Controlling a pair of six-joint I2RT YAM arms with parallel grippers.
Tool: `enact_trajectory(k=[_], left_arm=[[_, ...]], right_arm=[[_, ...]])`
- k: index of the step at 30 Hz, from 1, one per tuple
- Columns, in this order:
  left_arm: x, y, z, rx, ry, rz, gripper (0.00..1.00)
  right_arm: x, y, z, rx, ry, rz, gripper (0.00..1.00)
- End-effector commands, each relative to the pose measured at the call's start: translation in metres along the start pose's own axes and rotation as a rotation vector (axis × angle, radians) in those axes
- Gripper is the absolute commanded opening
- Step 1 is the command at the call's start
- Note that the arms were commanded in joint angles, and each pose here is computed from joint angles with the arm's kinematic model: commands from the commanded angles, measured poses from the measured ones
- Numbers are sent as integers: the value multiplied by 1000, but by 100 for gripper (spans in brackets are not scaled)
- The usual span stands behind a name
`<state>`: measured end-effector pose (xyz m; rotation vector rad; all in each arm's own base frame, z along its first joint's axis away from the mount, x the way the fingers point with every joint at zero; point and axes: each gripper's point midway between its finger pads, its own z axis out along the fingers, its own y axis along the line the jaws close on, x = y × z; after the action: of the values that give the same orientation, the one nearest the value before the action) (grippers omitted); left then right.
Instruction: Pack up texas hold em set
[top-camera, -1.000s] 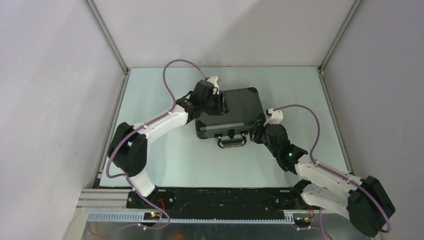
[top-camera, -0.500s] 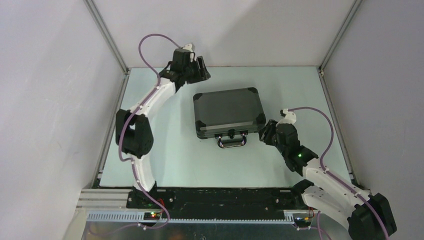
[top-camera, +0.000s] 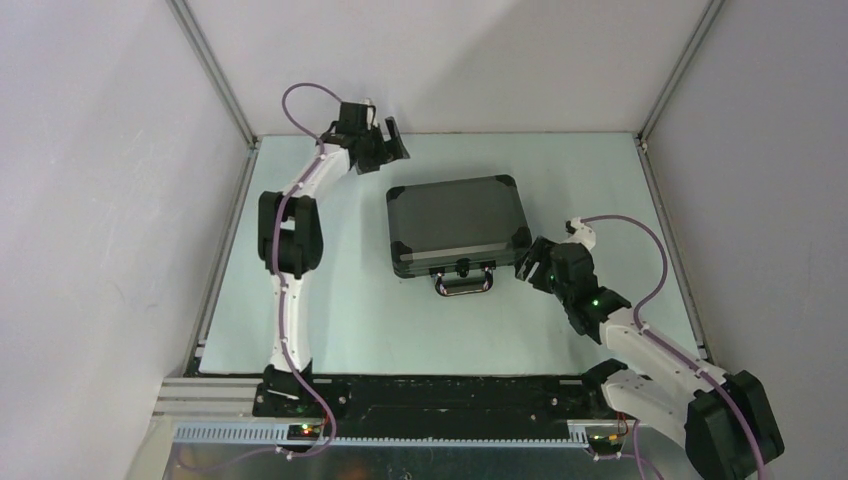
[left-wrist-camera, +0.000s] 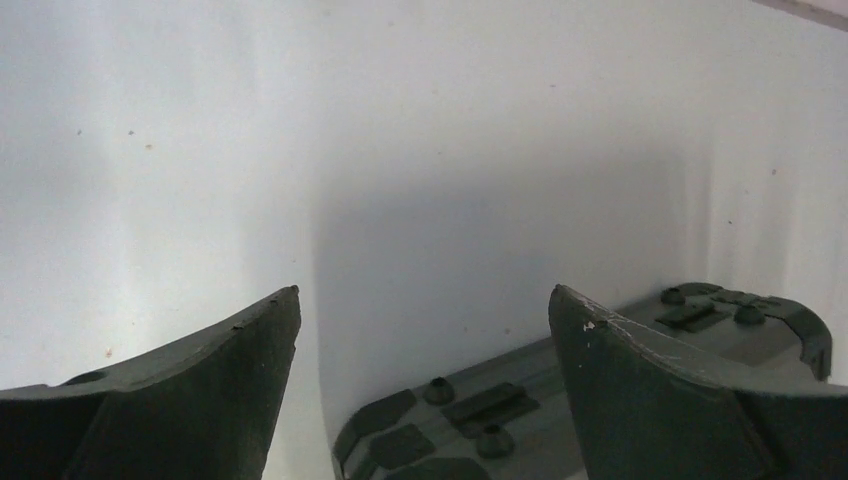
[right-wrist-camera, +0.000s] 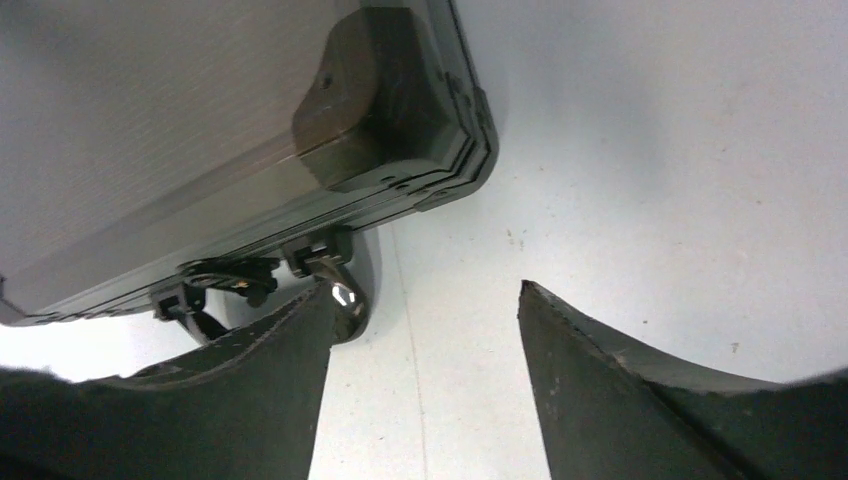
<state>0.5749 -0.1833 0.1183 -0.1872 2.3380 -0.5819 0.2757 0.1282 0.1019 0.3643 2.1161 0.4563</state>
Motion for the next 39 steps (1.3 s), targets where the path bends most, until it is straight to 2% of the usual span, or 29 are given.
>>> enact_trajectory(k=[1,4,9,20,26,39], left_arm=[[-2,2,4,7,13,-51,99],[10,8,9,-10,38,-69,100],[24,14,9,-17,74,-60,100],[61,21,-5,-89,158,-7,100],[96,25,-18,-180,244,66,100],[180,21,-52,-197,398,132,100]], right_arm=[[-5,-6,8,32,-6,67,75],[2,-16,17,84,33,93,80],[3,-30,33,158,64,129,82],[-14,-20,69,185,106,139,86],[-10,-21,77,194,129,129,87],[-21,-23,91,186,127,76,87]])
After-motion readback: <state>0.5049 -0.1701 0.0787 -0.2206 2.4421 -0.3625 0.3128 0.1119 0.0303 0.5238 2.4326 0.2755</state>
